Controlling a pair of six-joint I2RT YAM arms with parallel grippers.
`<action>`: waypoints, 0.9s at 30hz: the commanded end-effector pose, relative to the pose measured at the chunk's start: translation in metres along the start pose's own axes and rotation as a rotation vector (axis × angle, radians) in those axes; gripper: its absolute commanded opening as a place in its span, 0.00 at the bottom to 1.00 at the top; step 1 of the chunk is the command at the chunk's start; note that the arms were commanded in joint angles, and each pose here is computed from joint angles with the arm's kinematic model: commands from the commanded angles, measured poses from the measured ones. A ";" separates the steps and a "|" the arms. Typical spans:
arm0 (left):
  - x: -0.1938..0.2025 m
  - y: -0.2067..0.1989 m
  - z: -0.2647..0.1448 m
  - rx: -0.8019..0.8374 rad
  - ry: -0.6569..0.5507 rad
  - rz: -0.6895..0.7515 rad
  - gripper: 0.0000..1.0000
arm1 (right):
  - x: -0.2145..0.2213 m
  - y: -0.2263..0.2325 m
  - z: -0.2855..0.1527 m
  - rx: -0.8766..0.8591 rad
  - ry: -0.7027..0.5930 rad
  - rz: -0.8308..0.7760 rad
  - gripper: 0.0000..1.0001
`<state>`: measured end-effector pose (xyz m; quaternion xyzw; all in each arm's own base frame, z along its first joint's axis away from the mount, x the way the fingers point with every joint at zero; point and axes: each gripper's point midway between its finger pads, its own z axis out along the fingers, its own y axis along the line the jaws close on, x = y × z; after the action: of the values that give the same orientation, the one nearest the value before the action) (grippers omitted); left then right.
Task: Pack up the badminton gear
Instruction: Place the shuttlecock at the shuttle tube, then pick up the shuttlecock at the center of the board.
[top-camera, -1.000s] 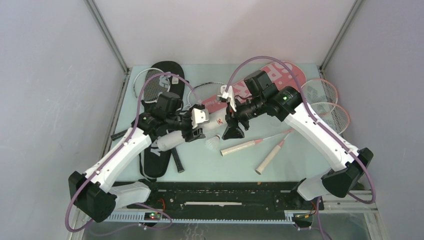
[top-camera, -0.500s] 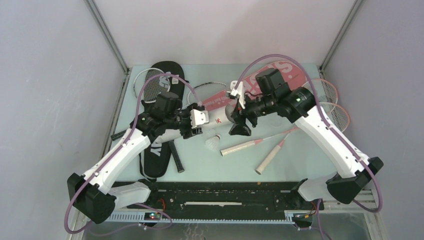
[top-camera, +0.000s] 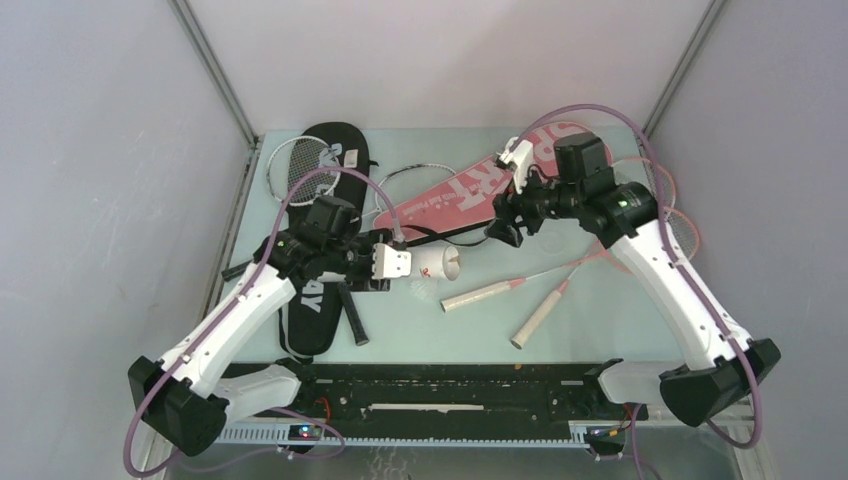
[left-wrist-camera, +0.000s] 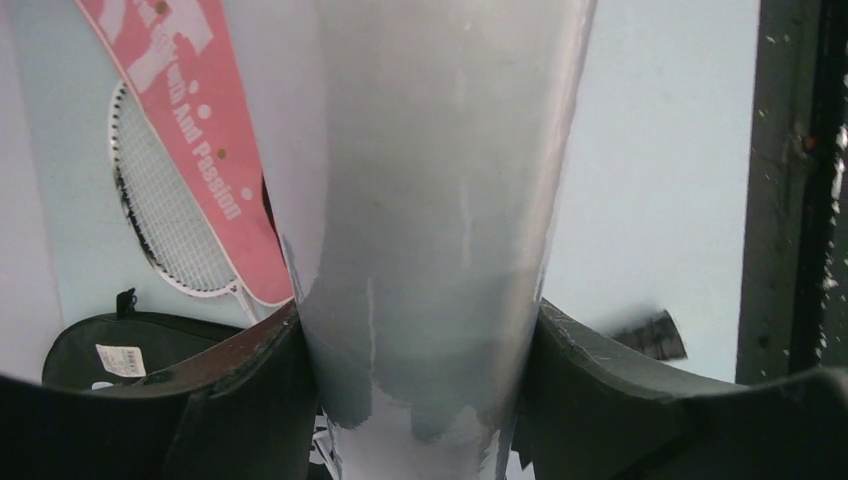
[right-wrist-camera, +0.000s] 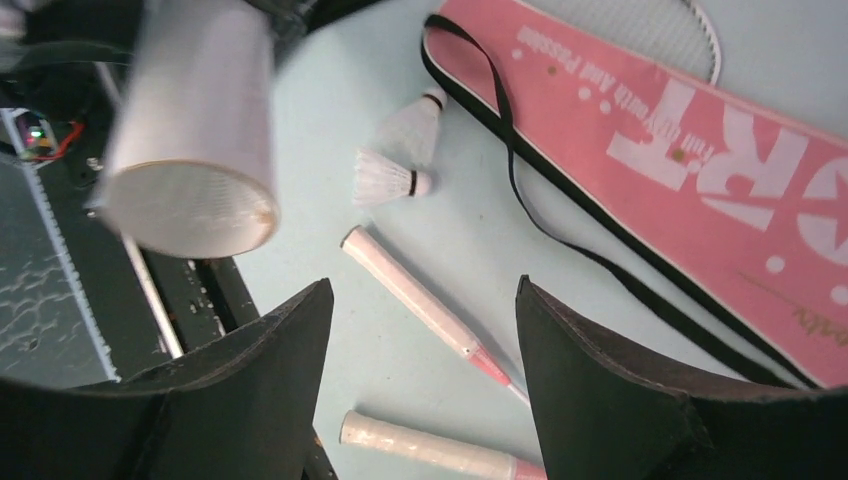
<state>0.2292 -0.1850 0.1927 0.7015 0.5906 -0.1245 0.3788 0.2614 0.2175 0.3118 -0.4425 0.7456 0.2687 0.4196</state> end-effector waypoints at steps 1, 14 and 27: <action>0.008 -0.019 -0.013 0.052 0.034 0.085 0.61 | 0.012 -0.029 0.030 0.089 0.010 0.055 0.75; 0.021 -0.078 -0.038 0.163 0.063 0.073 0.61 | 0.068 0.006 0.148 -0.042 0.224 0.072 0.74; 0.040 -0.104 -0.044 0.206 0.117 0.059 0.62 | 0.122 0.043 0.205 0.022 0.435 0.005 0.75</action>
<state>0.1354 -0.1231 0.1560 0.7554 0.5856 -0.1310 0.2632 0.2648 0.3353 0.1052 -0.4960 0.8150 0.1826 0.2375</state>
